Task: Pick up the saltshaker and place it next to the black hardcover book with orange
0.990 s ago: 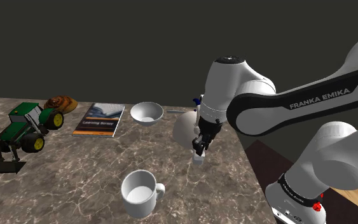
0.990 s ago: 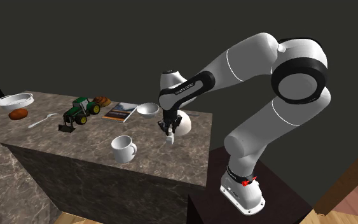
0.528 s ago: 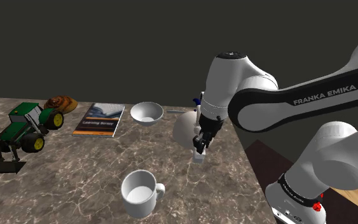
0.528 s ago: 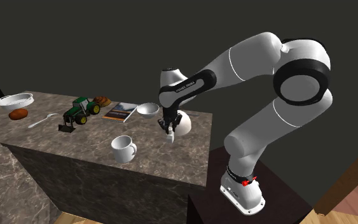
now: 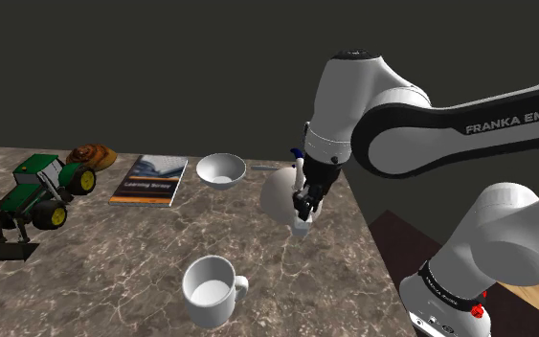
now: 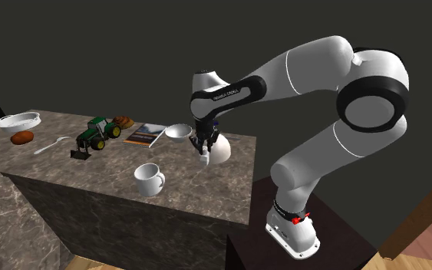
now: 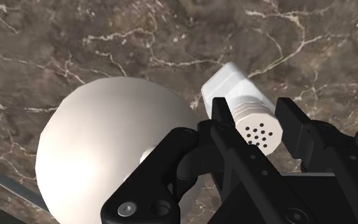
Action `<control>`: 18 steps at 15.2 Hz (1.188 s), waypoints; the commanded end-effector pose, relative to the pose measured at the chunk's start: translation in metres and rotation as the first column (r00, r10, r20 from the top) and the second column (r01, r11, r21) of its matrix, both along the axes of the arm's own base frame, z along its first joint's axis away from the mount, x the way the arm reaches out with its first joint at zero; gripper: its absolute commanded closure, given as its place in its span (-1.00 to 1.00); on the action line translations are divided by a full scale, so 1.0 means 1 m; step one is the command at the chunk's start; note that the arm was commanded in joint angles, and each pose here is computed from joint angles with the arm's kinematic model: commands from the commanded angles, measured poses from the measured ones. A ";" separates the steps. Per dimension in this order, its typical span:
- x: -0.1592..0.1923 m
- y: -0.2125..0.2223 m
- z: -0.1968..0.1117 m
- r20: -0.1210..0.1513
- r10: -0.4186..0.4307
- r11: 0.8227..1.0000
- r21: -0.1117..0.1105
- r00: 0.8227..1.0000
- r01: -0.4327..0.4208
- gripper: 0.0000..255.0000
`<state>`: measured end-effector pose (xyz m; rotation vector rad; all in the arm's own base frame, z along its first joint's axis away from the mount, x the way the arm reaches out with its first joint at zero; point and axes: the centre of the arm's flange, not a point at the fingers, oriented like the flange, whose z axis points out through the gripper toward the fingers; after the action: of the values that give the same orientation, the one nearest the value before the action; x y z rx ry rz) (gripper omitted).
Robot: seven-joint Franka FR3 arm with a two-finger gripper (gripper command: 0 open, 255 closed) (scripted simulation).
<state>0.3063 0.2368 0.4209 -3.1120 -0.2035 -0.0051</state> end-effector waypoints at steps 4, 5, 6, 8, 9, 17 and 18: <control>0.000 -0.001 0.027 0.000 0.000 1.000 0.000 1.000 0.000 1.00; 0.000 -0.001 0.032 0.000 0.000 1.000 0.000 1.000 0.000 1.00; 0.000 -0.001 0.037 0.000 0.000 1.000 0.000 1.000 0.000 1.00; 0.000 -0.001 0.048 0.000 0.000 1.000 0.000 1.000 0.000 1.00; 0.000 -0.001 0.053 0.000 0.000 1.000 0.000 1.000 0.000 1.00; 0.000 -0.001 0.095 0.000 0.000 1.000 0.000 1.000 0.000 1.00; 0.000 -0.001 0.100 0.000 0.000 1.000 0.000 1.000 0.000 1.00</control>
<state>0.3067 0.2367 0.5156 -3.1121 -0.2035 -0.0051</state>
